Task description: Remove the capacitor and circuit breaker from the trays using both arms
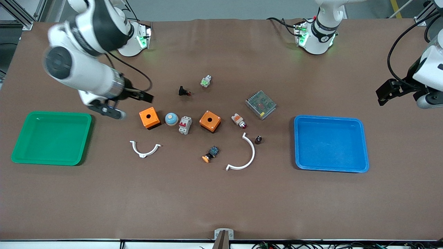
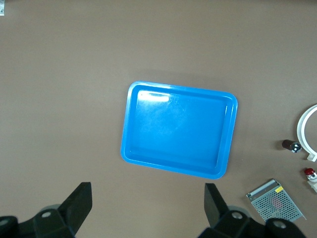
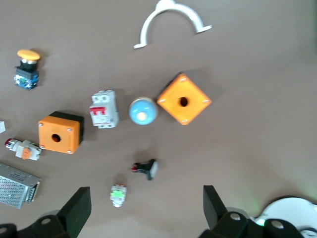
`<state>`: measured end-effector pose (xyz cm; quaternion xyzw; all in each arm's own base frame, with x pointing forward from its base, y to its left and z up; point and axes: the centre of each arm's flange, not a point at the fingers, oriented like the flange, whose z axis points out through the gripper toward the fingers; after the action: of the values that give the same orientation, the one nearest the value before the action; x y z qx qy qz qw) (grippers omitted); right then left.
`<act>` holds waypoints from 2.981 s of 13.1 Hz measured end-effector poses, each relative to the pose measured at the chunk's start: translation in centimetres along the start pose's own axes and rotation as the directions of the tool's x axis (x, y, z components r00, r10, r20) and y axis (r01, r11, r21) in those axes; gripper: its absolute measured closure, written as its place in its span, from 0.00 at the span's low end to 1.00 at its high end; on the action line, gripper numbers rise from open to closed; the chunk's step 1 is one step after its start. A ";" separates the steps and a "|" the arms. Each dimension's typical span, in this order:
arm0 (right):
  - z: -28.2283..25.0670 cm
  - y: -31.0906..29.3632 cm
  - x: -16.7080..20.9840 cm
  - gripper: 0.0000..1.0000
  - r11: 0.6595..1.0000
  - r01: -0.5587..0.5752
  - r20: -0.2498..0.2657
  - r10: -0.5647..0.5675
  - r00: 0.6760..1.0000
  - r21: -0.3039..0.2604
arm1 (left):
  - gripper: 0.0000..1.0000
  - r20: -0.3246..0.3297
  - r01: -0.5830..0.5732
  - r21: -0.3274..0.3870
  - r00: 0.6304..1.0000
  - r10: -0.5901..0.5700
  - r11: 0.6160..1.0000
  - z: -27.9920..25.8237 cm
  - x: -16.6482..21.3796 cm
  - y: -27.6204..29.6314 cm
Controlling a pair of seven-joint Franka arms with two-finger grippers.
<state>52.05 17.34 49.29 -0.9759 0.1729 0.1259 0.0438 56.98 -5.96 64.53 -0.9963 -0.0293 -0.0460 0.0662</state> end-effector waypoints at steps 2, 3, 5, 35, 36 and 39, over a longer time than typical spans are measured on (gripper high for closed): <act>-2.9 3.8 0.4 0.00 0.999 0.035 -0.048 -0.036 0.998 -0.025 | 0.00 0.001 0.001 -0.013 1.000 -0.001 1.000 -0.4 -0.4 -0.1; -4.3 5.6 0.6 0.00 0.997 0.065 -0.069 -0.067 0.995 -0.031 | 0.00 0.014 0.005 -0.023 1.000 -0.005 1.000 -0.4 -0.6 -0.2; -6.9 9.6 1.5 0.00 0.992 0.123 -0.091 -0.125 0.988 -0.029 | 0.00 0.033 0.011 -0.041 0.999 -0.010 0.999 -0.3 -1.2 -0.3; -16.8 15.6 4.9 0.00 0.956 0.281 -0.234 -0.293 0.927 -0.082 | 0.00 0.051 -0.003 -0.089 0.999 0.007 0.996 0.5 -1.9 1.2; -16.9 15.6 4.9 0.00 0.956 0.281 -0.235 -0.293 0.927 -0.082 | 0.00 0.051 -0.002 -0.089 0.999 0.007 0.996 0.5 -1.9 1.1; -17.1 15.6 4.8 0.00 0.956 0.281 -0.239 -0.293 0.926 -0.082 | 0.00 0.054 -0.001 -0.089 0.999 0.006 0.996 0.7 -1.8 1.1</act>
<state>54.92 -1.04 63.87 -0.9994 0.0294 -0.0011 0.0171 55.33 -7.03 63.51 -0.9992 -0.0275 -0.0201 0.0210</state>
